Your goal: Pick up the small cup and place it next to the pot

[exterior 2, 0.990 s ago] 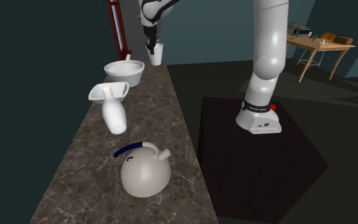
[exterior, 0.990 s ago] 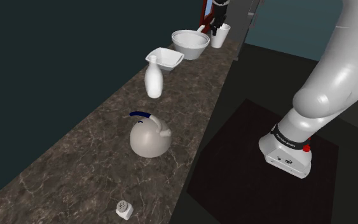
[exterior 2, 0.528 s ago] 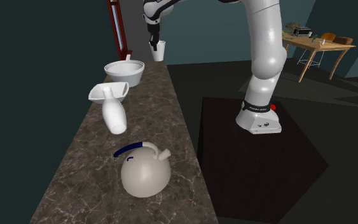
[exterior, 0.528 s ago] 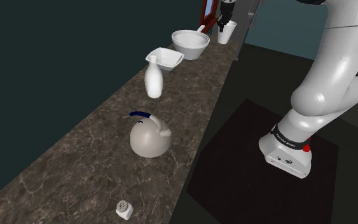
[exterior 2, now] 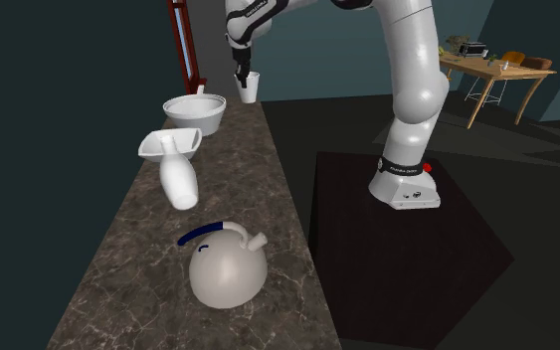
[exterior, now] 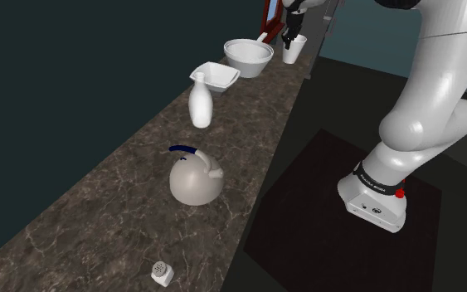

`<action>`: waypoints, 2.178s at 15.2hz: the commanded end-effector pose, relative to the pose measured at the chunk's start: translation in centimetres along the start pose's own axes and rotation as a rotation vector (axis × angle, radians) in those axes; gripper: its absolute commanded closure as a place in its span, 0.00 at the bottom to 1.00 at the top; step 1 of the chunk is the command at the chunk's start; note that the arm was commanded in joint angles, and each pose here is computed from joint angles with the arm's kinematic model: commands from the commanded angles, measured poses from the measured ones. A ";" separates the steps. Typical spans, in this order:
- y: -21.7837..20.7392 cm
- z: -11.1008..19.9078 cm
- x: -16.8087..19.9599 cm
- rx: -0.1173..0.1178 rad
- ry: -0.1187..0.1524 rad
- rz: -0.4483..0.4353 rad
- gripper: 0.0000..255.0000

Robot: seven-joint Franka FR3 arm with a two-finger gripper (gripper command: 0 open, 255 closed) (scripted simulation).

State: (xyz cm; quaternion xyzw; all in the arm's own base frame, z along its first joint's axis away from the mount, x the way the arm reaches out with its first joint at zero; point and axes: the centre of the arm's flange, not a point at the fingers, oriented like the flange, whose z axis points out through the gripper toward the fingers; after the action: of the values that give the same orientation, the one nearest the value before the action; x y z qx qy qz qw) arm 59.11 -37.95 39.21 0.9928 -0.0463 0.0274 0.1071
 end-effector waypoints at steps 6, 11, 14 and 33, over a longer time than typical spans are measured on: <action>-0.7 3.6 -0.2 0.000 0.001 0.000 1.00; -1.3 6.1 -0.3 0.000 0.001 0.000 1.00; -1.6 7.7 -0.4 0.000 0.001 0.000 1.00; -3.8 17.7 -1.1 0.000 0.001 0.000 1.00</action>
State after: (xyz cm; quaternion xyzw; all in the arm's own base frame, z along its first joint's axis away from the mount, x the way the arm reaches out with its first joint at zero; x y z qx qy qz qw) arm 59.22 -38.08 21.66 0.9928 -0.0462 0.0275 0.1072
